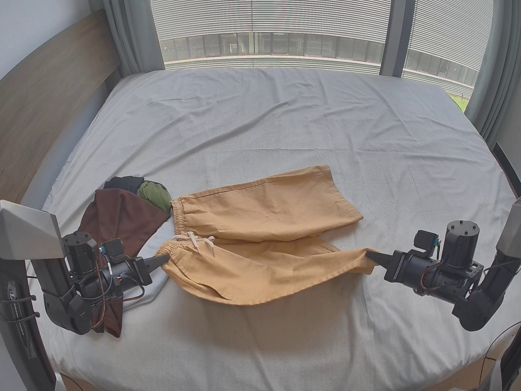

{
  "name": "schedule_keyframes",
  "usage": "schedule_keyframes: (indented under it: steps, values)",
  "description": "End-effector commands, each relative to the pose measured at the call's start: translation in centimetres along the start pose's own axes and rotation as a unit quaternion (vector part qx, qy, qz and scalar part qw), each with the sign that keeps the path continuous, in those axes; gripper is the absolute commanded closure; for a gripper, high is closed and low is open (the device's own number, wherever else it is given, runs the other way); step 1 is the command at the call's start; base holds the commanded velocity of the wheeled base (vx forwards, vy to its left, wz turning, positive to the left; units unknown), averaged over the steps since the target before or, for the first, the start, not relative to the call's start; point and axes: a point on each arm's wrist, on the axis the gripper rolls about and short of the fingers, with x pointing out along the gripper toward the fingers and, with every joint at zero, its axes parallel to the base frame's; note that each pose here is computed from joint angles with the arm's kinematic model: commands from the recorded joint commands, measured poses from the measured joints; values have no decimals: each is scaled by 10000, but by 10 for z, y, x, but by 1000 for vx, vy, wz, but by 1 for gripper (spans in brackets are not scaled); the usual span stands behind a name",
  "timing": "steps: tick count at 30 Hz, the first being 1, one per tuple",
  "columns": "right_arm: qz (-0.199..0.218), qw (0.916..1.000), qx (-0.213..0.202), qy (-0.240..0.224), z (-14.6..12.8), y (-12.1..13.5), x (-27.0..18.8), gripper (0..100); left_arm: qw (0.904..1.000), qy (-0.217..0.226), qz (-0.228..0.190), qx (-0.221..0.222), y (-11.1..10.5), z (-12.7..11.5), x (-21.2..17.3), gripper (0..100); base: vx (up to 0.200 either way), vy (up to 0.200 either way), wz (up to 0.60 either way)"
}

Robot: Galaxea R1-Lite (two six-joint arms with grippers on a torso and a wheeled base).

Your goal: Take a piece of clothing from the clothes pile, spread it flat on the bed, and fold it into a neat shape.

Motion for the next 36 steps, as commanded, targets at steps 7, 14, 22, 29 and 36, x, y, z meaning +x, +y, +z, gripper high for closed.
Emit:
schedule_keyframes:
  steps: [7,14,22,29,36]
  values:
    - [12,9994,-34,-331,46,12,8,100,9986,-520,82,-8,-9,19,21,100,0,0,0]
    - [-116,9992,23,-372,64,10,11,100,9968,-677,155,-394,-16,21,28,100,0,0,0]
    - [-150,9987,48,-488,81,5,20,100,9962,-768,129,-382,-15,25,32,100,0,0,0]
    - [-143,9984,39,-546,94,6,27,100,9937,-954,220,-545,-15,30,35,100,0,0,0]
    - [-194,9984,58,-528,106,2,41,100,9930,-1021,195,-562,-17,33,37,100,0,0,0]
